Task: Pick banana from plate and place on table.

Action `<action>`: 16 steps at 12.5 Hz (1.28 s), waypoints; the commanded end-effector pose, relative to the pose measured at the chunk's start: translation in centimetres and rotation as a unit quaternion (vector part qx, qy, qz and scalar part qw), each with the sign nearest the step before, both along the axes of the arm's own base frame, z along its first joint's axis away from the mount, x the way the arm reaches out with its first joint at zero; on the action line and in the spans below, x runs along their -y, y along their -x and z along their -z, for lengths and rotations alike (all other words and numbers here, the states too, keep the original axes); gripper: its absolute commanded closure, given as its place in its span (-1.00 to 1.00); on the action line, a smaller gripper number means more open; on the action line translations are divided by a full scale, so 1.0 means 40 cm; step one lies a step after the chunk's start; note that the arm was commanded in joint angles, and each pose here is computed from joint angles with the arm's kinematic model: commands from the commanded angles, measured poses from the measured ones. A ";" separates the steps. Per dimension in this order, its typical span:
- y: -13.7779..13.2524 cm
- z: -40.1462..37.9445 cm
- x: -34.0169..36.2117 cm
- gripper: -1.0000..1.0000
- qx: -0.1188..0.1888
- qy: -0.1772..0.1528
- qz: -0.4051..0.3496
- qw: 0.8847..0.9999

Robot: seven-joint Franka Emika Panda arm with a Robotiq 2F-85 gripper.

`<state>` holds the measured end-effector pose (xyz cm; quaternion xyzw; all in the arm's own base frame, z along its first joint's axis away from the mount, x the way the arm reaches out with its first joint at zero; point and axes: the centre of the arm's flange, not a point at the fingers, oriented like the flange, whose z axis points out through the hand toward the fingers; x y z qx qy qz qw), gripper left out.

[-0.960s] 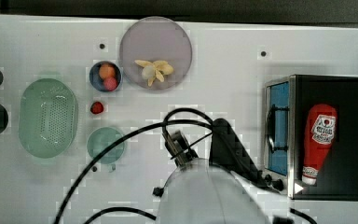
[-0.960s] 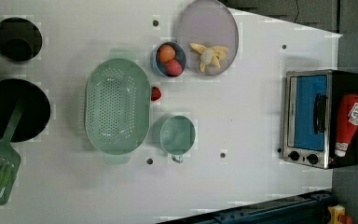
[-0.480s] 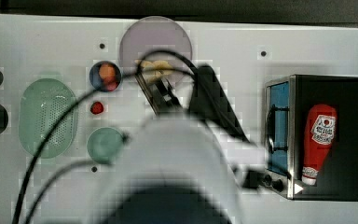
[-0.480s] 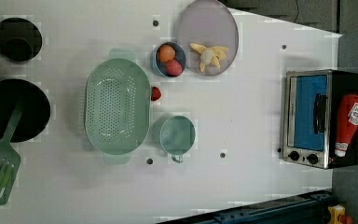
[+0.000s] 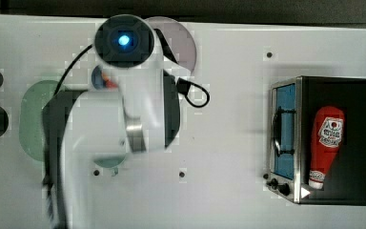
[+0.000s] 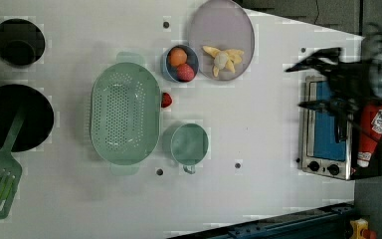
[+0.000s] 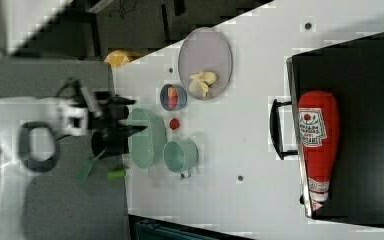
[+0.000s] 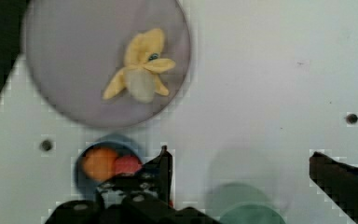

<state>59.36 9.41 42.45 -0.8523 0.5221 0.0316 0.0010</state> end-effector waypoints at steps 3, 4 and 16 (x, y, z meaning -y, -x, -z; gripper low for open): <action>-0.148 0.072 0.045 -1.00 0.041 -0.001 0.039 0.998; -0.178 0.114 0.048 -1.00 0.034 -0.002 0.041 0.999; -0.317 0.565 -0.016 -1.00 0.026 0.017 0.007 0.999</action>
